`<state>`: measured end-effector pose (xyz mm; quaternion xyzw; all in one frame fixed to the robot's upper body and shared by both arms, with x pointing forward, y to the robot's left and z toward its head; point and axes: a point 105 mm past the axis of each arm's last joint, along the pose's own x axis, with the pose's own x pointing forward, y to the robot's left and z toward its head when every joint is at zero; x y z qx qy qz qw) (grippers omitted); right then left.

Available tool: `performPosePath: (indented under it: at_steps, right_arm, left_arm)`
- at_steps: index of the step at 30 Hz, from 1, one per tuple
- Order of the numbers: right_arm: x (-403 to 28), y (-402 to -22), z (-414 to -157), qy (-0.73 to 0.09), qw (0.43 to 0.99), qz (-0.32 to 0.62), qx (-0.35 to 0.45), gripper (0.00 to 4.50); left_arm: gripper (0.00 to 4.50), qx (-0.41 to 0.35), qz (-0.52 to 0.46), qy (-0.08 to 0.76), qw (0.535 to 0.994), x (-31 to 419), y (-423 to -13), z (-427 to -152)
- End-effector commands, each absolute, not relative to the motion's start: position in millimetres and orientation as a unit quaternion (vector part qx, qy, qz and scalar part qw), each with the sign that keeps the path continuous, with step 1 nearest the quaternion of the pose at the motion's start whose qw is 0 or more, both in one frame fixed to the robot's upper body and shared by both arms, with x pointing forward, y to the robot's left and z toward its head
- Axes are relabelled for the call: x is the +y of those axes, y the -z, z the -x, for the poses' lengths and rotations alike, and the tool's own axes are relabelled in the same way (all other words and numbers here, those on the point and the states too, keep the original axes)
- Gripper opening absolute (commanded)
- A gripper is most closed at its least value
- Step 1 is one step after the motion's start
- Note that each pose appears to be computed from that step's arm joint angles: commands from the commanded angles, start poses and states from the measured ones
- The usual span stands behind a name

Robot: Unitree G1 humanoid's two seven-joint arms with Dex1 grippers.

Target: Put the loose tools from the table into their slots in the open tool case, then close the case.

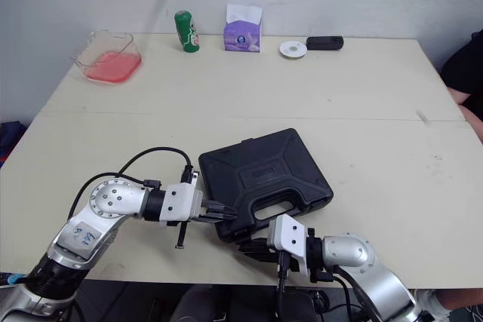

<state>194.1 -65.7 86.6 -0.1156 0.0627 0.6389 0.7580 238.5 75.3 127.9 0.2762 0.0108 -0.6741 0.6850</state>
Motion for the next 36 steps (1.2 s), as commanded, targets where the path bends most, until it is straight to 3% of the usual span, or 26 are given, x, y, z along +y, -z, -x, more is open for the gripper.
performPosePath:
  at_steps: [1, 16, 27, 36]
  right_arm:
    - [-62.9, -97.4, -190.8, -0.645, 0.755, 0.114, 0.03, 0.02]
    - [-55.7, -105.3, -207.0, -0.619, 0.779, 0.101, -0.006, 0.02]
    - [-58.8, -96.2, -214.9, -0.605, 0.786, 0.123, 0.009, 0.02]
    - [-64.1, -102.7, -229.6, -0.582, 0.808, 0.082, 0.027, 0.02]
  left_arm:
    - [0.0, 0.107, -0.279, 0.671, 0.679, 86.6, -90.0, -234.9]
    - [0.0, 0.147, -0.281, 0.659, 0.682, 98.1, -77.6, -235.2]
    - [0.0, 0.168, -0.274, 0.657, 0.682, 102.2, -70.1, -232.1]
    - [0.0, 0.192, -0.267, 0.655, 0.681, 109.1, -61.6, -228.0]
